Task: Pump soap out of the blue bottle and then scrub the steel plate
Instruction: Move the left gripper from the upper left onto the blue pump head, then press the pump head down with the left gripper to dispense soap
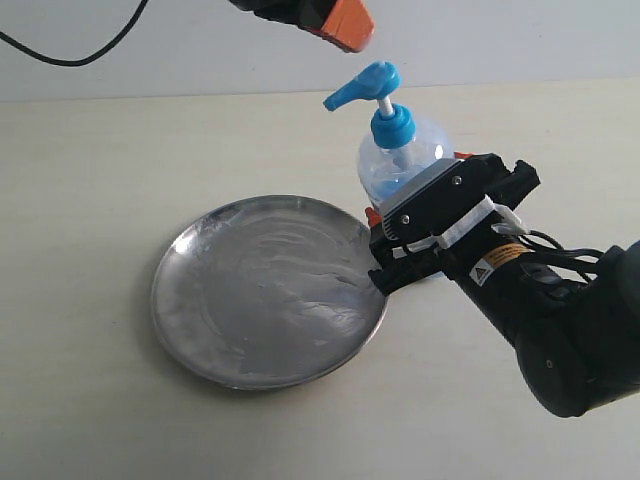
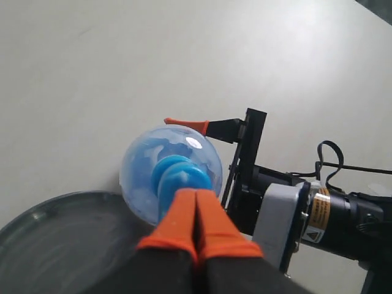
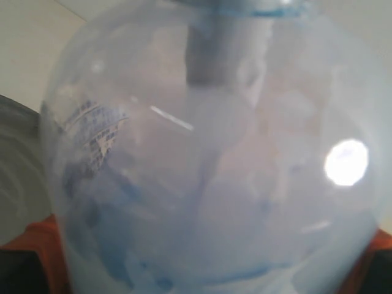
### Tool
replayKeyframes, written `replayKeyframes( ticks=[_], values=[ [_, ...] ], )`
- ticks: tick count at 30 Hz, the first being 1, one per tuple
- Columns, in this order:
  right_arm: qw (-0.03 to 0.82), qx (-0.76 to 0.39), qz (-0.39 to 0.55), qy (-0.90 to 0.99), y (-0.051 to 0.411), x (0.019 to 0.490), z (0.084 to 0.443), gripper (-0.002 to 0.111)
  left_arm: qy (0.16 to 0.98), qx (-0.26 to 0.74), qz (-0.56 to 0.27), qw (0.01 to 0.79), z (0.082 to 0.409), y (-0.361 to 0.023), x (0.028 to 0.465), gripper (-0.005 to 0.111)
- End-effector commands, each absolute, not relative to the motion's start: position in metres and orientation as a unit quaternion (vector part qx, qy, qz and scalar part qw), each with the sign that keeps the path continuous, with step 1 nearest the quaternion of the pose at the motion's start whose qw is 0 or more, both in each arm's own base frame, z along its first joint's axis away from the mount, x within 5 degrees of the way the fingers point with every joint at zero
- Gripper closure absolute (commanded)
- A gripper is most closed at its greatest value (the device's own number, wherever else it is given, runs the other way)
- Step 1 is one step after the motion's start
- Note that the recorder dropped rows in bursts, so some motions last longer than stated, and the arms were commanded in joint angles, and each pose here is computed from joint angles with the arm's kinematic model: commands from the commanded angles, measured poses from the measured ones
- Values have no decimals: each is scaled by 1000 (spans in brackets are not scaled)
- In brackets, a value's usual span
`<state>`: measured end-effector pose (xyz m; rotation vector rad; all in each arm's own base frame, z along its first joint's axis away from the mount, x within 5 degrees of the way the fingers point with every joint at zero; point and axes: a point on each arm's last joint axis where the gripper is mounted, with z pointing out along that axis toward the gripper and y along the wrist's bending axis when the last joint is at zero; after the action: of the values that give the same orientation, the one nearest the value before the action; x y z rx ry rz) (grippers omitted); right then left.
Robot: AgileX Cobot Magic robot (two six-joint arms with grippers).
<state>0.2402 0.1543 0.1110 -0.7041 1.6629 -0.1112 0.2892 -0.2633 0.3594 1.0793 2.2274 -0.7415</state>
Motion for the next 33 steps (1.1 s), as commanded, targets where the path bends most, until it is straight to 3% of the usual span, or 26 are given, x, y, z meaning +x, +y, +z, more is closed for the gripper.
replayKeyframes(
  ticks=[1,10,33],
  values=[
    [644,-298,-49,703,155,241,120,108,832,399,-276,270,349,-273,294,107],
    [644,-298,-49,703,155,241,120,108,828,392,-282,285,347,-279,296,107],
    [645,-304,-45,700,156,240,120,108,847,387,-281,233,322,-285,302,107]
  ],
)
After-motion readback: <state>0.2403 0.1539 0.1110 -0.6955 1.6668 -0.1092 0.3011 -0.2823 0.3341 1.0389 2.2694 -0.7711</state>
